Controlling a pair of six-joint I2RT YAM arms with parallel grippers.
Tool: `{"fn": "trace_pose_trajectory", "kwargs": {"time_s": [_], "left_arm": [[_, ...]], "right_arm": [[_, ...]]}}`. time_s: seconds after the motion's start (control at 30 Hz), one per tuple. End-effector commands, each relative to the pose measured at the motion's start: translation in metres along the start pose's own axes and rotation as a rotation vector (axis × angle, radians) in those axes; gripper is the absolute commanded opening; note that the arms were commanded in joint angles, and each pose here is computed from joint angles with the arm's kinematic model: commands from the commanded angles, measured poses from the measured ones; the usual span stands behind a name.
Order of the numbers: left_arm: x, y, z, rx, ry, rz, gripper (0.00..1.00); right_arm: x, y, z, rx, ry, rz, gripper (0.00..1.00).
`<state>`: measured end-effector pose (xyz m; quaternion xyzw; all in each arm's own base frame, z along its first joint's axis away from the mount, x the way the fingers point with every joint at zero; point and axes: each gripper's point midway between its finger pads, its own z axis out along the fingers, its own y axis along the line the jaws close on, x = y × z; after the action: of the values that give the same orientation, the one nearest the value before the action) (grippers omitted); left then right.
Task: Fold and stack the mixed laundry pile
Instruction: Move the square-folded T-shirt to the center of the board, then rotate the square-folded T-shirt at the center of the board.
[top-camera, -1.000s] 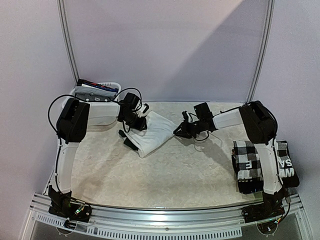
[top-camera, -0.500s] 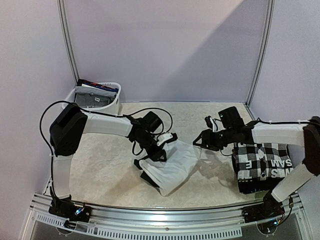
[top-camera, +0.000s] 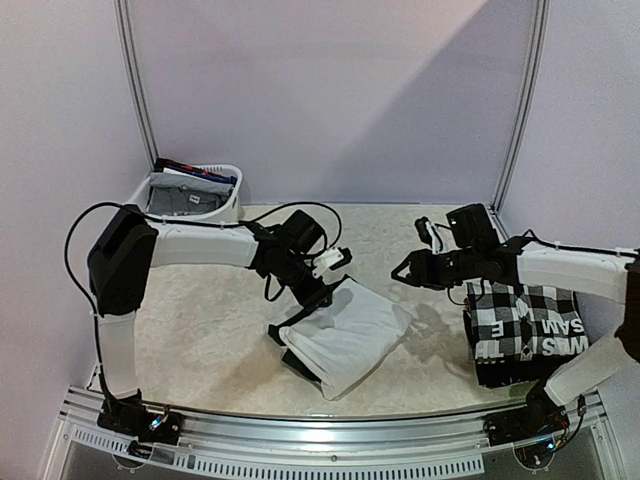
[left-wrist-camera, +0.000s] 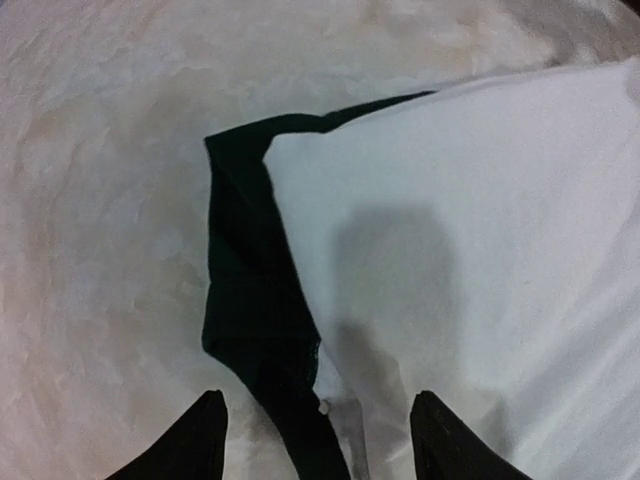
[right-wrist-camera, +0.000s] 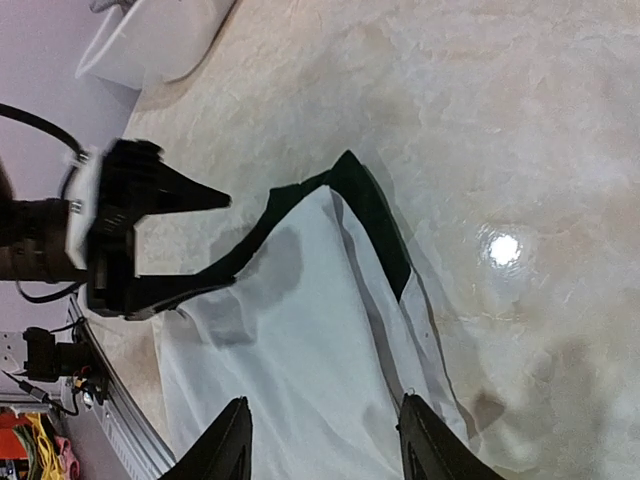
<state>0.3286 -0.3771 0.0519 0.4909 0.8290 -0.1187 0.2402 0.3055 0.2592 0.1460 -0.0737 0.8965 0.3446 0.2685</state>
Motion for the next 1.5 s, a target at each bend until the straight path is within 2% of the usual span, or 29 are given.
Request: {"fn": "trace_pose_trajectory", "kwargs": {"time_s": [0.0, 0.07, 0.17, 0.3, 0.47, 0.6, 0.63, 0.7, 0.77, 0.87, 1.0, 1.07, 1.2, 1.27, 1.37, 1.47], "left_arm": [[-0.016, 0.007, -0.052, -0.137, -0.062, -0.196, 0.66], [-0.009, -0.006, -0.075, -0.146, -0.072, -0.275, 0.66], [0.015, -0.019, -0.085, -0.173, -0.037, -0.359, 0.67], [0.054, -0.038, -0.069, -0.114, 0.044, -0.475, 0.67], [0.086, -0.055, -0.043, -0.063, 0.084, -0.557, 0.67], [0.094, -0.060, -0.030, -0.056, 0.098, -0.569, 0.65], [0.094, -0.060, -0.028, -0.054, 0.095, -0.571, 0.60], [0.094, -0.057, -0.023, -0.069, 0.079, -0.572, 0.40], [0.097, -0.050, -0.018, -0.104, 0.085, -0.560, 0.26], [0.104, -0.032, -0.012, -0.158, 0.110, -0.527, 0.18], [0.105, -0.003, -0.009, -0.188, 0.105, -0.498, 0.17], [0.099, 0.007, -0.009, -0.210, 0.104, -0.433, 0.19], [0.080, 0.025, -0.012, -0.285, 0.103, -0.306, 0.28], [0.070, 0.032, -0.018, -0.313, 0.108, -0.271, 0.39], [0.055, 0.036, -0.032, -0.325, 0.101, -0.220, 0.62], [0.035, 0.036, -0.051, -0.324, 0.070, -0.166, 0.72]], "right_arm": [[0.003, 0.025, 0.027, -0.098, 0.083, -0.101, 0.50], [0.011, 0.030, 0.038, -0.111, 0.131, -0.135, 0.49], [0.022, 0.032, 0.055, -0.132, 0.188, -0.173, 0.48], [0.039, 0.013, 0.080, -0.100, 0.261, -0.153, 0.45], [0.060, -0.009, 0.096, -0.053, 0.313, -0.113, 0.45], [0.070, -0.026, 0.097, 0.015, 0.325, -0.078, 0.44], [0.073, -0.031, 0.096, 0.038, 0.327, -0.062, 0.44], [0.082, -0.042, 0.094, 0.083, 0.339, -0.025, 0.44], [0.091, -0.049, 0.091, 0.112, 0.347, 0.007, 0.44], [0.109, -0.054, 0.083, 0.147, 0.368, 0.059, 0.44], [0.132, -0.034, 0.072, 0.131, 0.398, 0.085, 0.44], [0.134, -0.016, 0.064, 0.100, 0.394, 0.077, 0.46], [0.109, 0.012, 0.045, 0.061, 0.323, 0.051, 0.54], [0.089, 0.017, 0.034, 0.095, 0.269, 0.013, 0.60], [0.056, 0.014, 0.018, 0.175, 0.173, -0.039, 0.66], [0.031, -0.003, 0.003, 0.212, 0.081, -0.020, 0.67]]}}
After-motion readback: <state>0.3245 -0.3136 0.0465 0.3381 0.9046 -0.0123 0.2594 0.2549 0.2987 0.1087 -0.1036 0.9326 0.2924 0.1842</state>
